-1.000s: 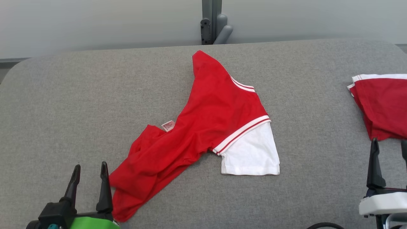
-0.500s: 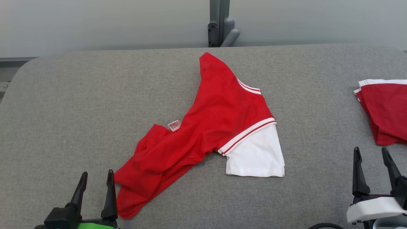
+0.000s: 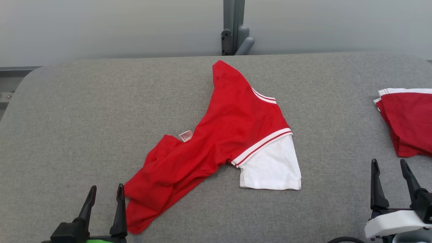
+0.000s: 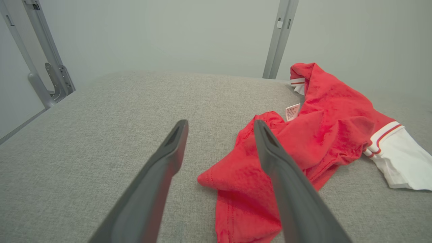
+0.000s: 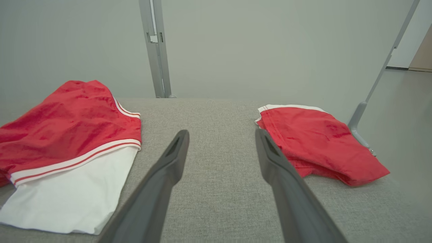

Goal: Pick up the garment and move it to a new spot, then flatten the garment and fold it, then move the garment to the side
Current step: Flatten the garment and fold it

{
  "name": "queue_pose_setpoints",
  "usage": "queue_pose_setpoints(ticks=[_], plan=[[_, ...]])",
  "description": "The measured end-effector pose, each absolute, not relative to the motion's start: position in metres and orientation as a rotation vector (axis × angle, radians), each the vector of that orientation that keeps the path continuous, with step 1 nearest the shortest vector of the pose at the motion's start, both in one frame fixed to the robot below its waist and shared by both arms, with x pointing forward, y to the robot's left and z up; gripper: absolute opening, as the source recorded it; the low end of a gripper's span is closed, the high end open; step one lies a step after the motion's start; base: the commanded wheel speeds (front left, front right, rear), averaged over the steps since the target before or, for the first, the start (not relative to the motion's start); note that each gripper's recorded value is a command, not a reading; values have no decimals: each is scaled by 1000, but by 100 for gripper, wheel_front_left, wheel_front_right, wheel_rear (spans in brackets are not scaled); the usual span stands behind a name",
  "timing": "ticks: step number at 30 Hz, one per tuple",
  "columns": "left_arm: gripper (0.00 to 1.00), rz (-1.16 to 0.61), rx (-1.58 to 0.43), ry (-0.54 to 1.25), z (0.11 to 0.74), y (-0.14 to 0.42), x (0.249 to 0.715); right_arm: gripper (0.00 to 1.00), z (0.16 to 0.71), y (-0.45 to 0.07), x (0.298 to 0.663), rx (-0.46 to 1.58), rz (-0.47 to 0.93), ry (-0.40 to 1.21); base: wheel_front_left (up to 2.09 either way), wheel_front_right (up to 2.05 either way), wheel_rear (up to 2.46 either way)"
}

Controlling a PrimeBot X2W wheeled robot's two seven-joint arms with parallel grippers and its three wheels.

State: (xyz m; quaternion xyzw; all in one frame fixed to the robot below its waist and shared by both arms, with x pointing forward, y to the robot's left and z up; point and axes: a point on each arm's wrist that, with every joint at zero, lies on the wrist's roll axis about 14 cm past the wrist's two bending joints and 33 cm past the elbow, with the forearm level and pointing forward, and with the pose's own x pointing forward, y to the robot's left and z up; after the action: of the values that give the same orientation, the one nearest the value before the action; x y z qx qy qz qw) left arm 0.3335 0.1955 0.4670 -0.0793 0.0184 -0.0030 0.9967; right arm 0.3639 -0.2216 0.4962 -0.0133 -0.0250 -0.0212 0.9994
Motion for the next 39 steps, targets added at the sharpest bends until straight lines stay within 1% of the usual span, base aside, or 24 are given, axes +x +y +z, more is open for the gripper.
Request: queue_pose_setpoints(ticks=[3,6,9,11,12,14,15,19,22,30,39], plan=[[100,-20,-168,56,461,192,332,100,492,-213,365,23,-26,-42,0,0,0],[100,-28,-168,114,445,193,326,100,492,-192,370,75,29,-43,0,0,0],[100,-6,-195,168,440,198,330,100,477,-161,376,102,133,65,0,0,0],[100,-21,-202,251,432,193,330,100,479,-152,386,102,174,110,0,0,0],[100,-31,-214,293,428,190,330,100,476,-145,388,91,204,152,0,0,0],[100,-46,-236,372,420,183,328,100,465,-135,390,131,232,241,0,0,0],[100,-57,-246,411,416,178,326,100,454,-130,387,108,254,305,0,0,0],[100,-73,-269,528,402,169,317,100,423,-131,385,50,270,453,0,0,0],[100,-60,-283,582,394,170,310,100,407,-126,383,59,277,511,0,0,0],[100,-14,-302,635,382,181,302,100,383,-110,385,87,304,585,0,0,0],[100,-51,-358,673,373,170,303,100,381,-95,397,98,339,576,0,0,0]])
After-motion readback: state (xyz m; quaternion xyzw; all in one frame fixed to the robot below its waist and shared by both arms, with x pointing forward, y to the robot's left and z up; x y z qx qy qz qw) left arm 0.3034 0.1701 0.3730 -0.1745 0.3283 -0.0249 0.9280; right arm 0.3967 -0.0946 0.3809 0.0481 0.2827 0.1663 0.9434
